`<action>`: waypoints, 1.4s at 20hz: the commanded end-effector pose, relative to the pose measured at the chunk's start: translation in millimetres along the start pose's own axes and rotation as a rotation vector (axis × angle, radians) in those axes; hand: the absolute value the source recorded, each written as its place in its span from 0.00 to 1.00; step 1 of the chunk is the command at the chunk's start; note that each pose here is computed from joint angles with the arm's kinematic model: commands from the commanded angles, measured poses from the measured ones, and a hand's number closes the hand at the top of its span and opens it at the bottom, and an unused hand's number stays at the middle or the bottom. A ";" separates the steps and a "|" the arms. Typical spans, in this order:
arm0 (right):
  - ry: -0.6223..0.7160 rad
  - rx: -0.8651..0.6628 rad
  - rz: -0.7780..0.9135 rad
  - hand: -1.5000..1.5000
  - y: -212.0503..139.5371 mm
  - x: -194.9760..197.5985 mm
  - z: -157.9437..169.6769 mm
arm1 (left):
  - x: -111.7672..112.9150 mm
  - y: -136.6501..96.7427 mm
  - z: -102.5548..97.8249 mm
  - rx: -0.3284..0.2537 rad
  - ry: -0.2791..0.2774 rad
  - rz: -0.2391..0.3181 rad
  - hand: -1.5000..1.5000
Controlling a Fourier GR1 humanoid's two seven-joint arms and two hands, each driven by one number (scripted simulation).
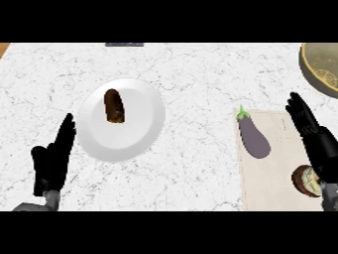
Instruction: Pick the cupcake from the placemat and place it in the bowl
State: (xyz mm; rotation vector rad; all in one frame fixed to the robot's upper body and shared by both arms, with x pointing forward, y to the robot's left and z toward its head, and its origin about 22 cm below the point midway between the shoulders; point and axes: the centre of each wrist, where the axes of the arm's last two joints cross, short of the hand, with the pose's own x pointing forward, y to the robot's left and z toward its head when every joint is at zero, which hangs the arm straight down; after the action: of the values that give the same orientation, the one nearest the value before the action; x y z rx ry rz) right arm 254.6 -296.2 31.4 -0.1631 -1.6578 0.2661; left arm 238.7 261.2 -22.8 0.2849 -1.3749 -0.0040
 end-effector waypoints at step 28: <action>-0.250 0.308 0.610 0.00 -210.6 111.6 68.7 | 74.3 47.1 -30.3 0.015 -0.218 -0.043 0.50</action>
State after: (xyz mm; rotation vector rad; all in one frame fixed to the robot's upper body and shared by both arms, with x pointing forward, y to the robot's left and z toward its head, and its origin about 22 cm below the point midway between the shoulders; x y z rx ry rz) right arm 174.9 -484.2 160.7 -0.4081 -1.7693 0.9819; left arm 274.0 307.6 53.5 0.3394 -1.5709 -0.0577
